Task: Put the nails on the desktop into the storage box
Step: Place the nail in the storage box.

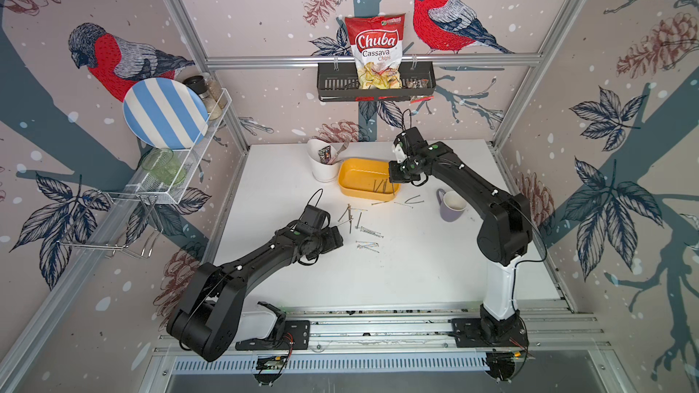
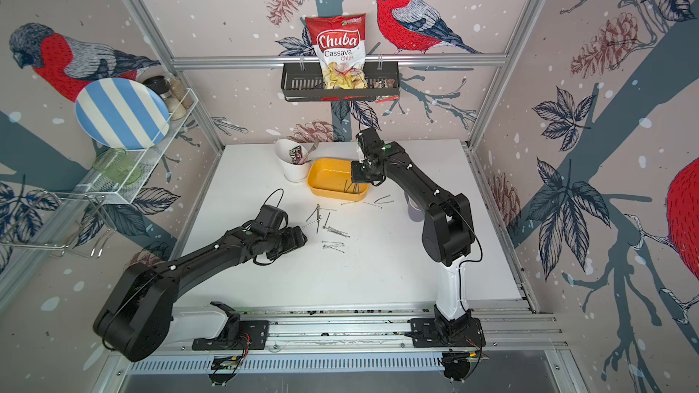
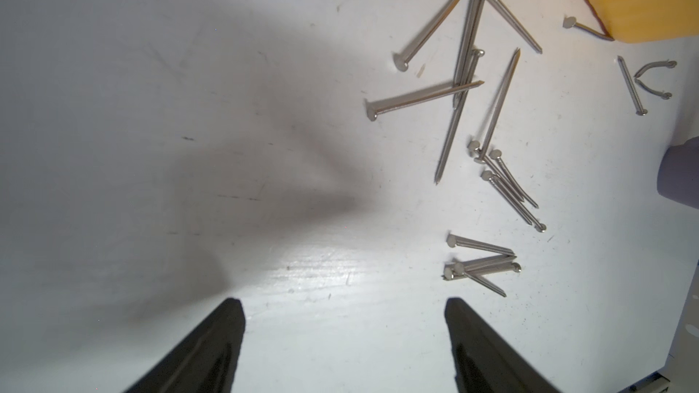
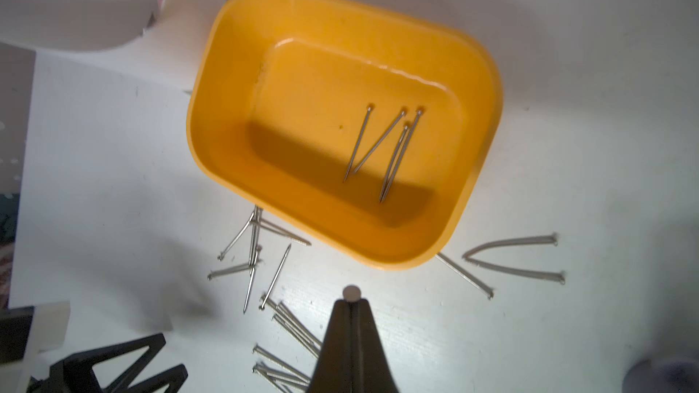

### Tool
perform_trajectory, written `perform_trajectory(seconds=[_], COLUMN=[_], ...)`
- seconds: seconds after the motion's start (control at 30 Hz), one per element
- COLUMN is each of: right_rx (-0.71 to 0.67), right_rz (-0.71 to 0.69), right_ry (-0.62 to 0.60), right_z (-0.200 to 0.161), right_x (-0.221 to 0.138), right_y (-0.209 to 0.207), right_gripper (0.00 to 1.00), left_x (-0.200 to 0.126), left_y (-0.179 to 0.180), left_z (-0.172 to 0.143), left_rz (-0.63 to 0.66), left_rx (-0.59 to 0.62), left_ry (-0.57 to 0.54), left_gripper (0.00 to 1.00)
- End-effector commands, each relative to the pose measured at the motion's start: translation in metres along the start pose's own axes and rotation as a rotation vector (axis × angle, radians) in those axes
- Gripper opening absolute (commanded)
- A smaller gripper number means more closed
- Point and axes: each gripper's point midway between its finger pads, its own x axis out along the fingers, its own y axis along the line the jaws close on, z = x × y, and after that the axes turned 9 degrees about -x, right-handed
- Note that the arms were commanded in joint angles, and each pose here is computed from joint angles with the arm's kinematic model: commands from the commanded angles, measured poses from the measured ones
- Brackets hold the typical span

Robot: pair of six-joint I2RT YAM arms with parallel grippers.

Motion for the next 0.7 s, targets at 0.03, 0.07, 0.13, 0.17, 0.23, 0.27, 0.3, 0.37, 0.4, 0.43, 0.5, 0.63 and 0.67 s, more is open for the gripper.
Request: perform_trajectory(seconds=[0.03, 0.07, 0.13, 0.17, 0.23, 0.27, 0.3, 0.37, 0.4, 0.43, 0.5, 0.63, 0.67], right_rx=[0.118, 0.14, 0.174, 0.192, 0.22, 0.235, 0.246, 0.267, 0.274, 0.279, 0.288, 0.299, 0.3], right_rz=[0.079, 0.082, 0.093, 0.103, 0.111, 0.108, 0.107, 0.109, 0.114, 0.113, 0.113, 0.097, 0.092], right_ry=[-0.092, -0.096, -0.11, -0.114, -0.109, -0.105, -0.1, -0.082, -0.071, -0.065, -0.046, -0.016, -0.008], right_z=[0.039, 0.045, 0.055, 0.059, 0.062, 0.062, 0.062, 0.057, 0.055, 0.052, 0.047, 0.037, 0.034], right_x=[0.01, 0.017, 0.029, 0.035, 0.05, 0.057, 0.066, 0.08, 0.087, 0.092, 0.104, 0.12, 0.123], right_y=[-0.004, -0.008, -0.014, -0.015, -0.019, -0.023, -0.025, -0.029, -0.029, -0.031, -0.032, -0.038, -0.039], right_gripper=[0.0, 0.0, 0.0, 0.0, 0.0, 0.0, 0.0, 0.0, 0.0, 0.0, 0.0, 0.0, 0.0], left_x=[-0.004, -0.005, -0.007, -0.007, -0.006, -0.006, -0.005, -0.003, -0.003, -0.002, 0.0, 0.003, 0.004], left_y=[0.003, 0.004, 0.002, 0.001, 0.001, 0.001, 0.001, 0.002, 0.002, 0.001, 0.001, -0.003, -0.004], left_z=[0.005, 0.007, 0.011, 0.013, 0.014, 0.015, 0.016, 0.018, 0.02, 0.021, 0.025, 0.032, 0.033], left_rz=[0.029, 0.034, 0.038, 0.042, 0.045, 0.047, 0.049, 0.053, 0.054, 0.054, 0.058, 0.06, 0.061], left_rx=[0.013, 0.017, 0.026, 0.03, 0.036, 0.037, 0.036, 0.038, 0.039, 0.039, 0.045, 0.056, 0.061], left_ry=[-0.001, -0.002, -0.006, -0.006, -0.004, -0.002, -0.001, 0.003, 0.003, 0.003, 0.007, 0.02, 0.022], left_gripper=[0.86, 0.86, 0.86, 0.86, 0.86, 0.86, 0.86, 0.86, 0.86, 0.86, 0.86, 0.86, 0.86])
